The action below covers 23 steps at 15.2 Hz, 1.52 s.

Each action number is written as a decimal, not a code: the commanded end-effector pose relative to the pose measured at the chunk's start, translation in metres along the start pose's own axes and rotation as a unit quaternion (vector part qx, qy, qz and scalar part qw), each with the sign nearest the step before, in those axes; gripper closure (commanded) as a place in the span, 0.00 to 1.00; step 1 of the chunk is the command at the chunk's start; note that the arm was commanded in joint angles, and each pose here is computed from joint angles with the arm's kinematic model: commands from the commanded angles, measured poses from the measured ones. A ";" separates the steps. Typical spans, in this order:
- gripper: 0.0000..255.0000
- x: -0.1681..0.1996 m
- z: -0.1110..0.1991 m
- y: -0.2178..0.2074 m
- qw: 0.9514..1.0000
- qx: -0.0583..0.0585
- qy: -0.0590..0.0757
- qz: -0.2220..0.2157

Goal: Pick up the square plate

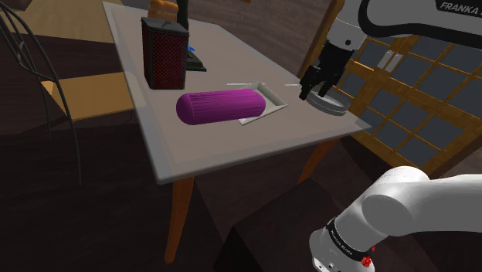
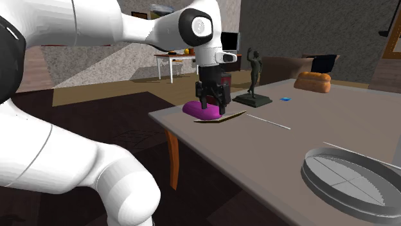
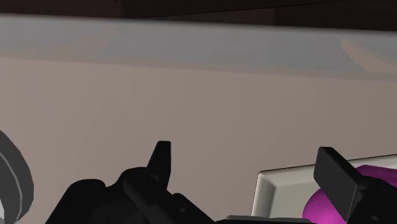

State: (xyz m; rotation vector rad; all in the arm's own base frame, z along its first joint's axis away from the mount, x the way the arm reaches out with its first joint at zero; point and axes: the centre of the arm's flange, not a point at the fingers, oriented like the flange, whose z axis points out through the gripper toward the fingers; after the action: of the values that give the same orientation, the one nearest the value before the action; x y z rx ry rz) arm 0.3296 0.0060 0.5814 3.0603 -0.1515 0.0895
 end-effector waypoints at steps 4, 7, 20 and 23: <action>0.00 0.035 0.008 0.013 0.998 0.061 0.010 0.013; 0.00 0.071 0.016 0.026 0.992 0.122 0.020 0.026; 0.00 0.117 0.069 0.042 0.977 0.206 0.034 0.043; 1.00 0.117 0.069 0.041 0.977 0.206 0.034 0.043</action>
State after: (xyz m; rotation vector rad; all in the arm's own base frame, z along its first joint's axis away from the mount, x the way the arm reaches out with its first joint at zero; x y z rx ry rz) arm 0.4456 -0.0513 0.5233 3.4556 -0.2960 0.2604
